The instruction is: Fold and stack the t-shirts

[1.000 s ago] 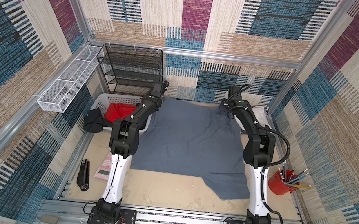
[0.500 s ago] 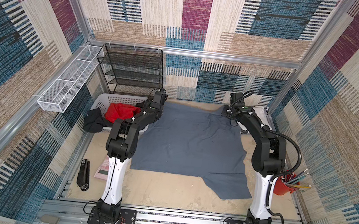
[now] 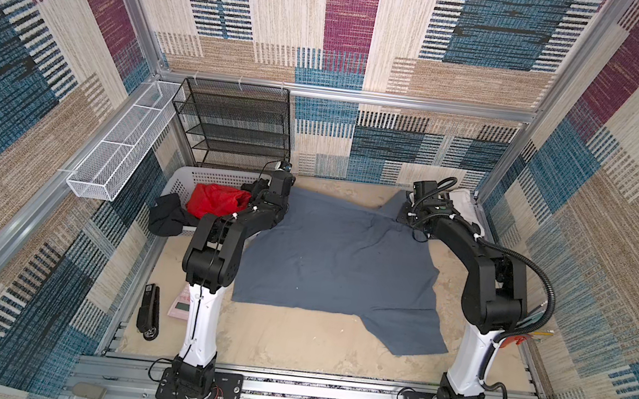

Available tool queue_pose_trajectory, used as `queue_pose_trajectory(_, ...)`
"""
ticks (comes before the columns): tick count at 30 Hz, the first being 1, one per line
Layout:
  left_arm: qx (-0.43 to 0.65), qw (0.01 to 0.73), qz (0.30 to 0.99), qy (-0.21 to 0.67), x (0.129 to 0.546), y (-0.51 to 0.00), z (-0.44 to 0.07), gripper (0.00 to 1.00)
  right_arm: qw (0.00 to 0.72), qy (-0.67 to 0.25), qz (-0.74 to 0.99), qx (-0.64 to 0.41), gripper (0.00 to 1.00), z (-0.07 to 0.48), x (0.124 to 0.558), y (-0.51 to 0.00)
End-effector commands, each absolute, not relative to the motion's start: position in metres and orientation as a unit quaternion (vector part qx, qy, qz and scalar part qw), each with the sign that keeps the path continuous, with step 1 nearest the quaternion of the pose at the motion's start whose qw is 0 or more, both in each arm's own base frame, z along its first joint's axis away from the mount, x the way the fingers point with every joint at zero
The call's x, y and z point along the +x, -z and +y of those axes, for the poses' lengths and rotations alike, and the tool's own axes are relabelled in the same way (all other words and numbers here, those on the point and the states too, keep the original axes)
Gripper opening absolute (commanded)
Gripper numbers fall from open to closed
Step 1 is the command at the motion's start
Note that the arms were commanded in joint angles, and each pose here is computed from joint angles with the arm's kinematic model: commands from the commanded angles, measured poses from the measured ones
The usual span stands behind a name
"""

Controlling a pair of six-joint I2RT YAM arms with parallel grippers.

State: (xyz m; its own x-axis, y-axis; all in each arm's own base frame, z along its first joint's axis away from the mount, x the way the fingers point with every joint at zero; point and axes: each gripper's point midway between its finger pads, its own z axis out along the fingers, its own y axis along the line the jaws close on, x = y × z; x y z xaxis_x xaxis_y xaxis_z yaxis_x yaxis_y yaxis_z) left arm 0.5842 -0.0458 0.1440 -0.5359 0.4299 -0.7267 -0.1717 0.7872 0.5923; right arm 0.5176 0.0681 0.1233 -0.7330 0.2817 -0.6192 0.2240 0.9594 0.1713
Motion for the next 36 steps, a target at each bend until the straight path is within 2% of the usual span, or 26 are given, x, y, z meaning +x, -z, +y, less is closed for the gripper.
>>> queue_pose_trajectory(1,0.041,0.484,0.815,-0.315,0.57,-0.148,-0.041,0.0,0.355,-0.041,0.922,0.146,0.0,0.065,0.515,-0.128)
queue_pose_trajectory(5,0.025,0.483,0.826,-0.288,0.549,-0.144,-0.051,0.0,0.348,-0.038,0.925,0.147,0.0,0.064,0.508,-0.12)
queue_pose_trajectory(14,0.025,0.455,0.841,-0.29,0.519,-0.142,-0.065,0.0,0.343,-0.044,0.927,0.144,0.0,0.064,0.497,-0.115)
queue_pose_trajectory(18,0.011,0.424,0.863,-0.276,0.502,-0.134,-0.064,0.0,0.338,-0.051,0.929,0.141,0.0,0.067,0.495,-0.111)
queue_pose_trajectory(27,-0.014,0.335,0.891,-0.305,0.475,-0.115,-0.052,0.0,0.318,-0.068,0.936,0.133,0.0,0.074,0.488,-0.097)
queue_pose_trajectory(36,-0.053,0.253,0.937,-0.236,0.447,-0.075,-0.066,0.0,0.283,-0.099,0.945,0.13,0.0,0.086,0.477,-0.081)
